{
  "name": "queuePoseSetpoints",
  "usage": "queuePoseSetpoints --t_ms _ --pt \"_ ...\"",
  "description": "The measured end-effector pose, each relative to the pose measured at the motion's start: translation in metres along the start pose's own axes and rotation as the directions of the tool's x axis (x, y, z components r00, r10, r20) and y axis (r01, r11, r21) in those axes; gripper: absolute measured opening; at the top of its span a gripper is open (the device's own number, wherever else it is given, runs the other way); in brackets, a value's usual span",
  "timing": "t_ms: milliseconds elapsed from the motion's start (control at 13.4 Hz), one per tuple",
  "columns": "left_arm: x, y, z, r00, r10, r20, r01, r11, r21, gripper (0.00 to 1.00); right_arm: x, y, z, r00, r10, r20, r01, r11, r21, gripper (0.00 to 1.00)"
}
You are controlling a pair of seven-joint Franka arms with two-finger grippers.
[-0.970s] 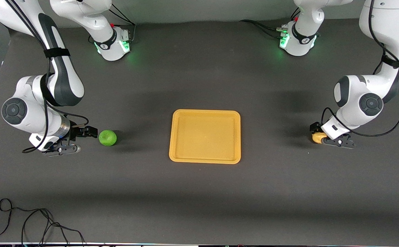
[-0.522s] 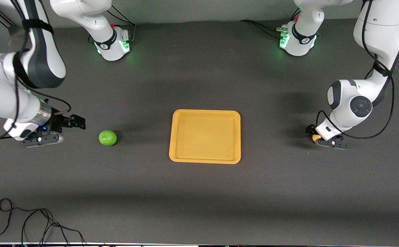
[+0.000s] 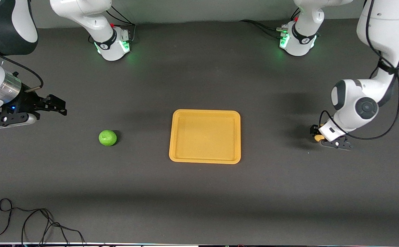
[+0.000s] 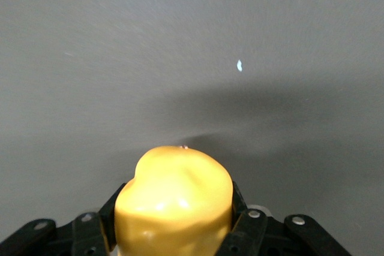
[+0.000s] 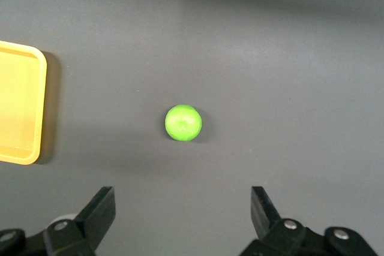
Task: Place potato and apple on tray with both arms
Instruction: 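Carry the potato with the left gripper over the yellow tray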
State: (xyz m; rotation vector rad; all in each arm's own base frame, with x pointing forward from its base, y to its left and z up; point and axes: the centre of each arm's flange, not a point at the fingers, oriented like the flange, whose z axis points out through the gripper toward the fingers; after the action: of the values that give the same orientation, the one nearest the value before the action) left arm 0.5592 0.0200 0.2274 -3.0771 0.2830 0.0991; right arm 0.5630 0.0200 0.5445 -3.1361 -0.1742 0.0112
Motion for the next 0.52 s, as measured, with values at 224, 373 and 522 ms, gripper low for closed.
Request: queuePoseSetpoints --t_ms 224,373,522 --pt "0.03 -0.009 -0.095 0.998 -0.029 0.051 0.029 1.0 0.006 0.67 0.009 0.001 0.019 1.0 0.002 0.019 -0.002 1.0 -0.003 1.0" --pt "0.047 0.013 -0.144 0.995 -0.085 0.049 0.085 0.996 0.01 0.67 0.02 -0.003 0.033 1.0 -0.005 0.006 0.005 1.0 -0.008 1.0" --pt "0.062 0.074 -0.168 0.989 -0.149 0.025 0.149 0.989 0.008 0.67 0.025 -0.013 0.039 1.0 -0.022 0.008 0.022 1.0 -0.01 1.0"
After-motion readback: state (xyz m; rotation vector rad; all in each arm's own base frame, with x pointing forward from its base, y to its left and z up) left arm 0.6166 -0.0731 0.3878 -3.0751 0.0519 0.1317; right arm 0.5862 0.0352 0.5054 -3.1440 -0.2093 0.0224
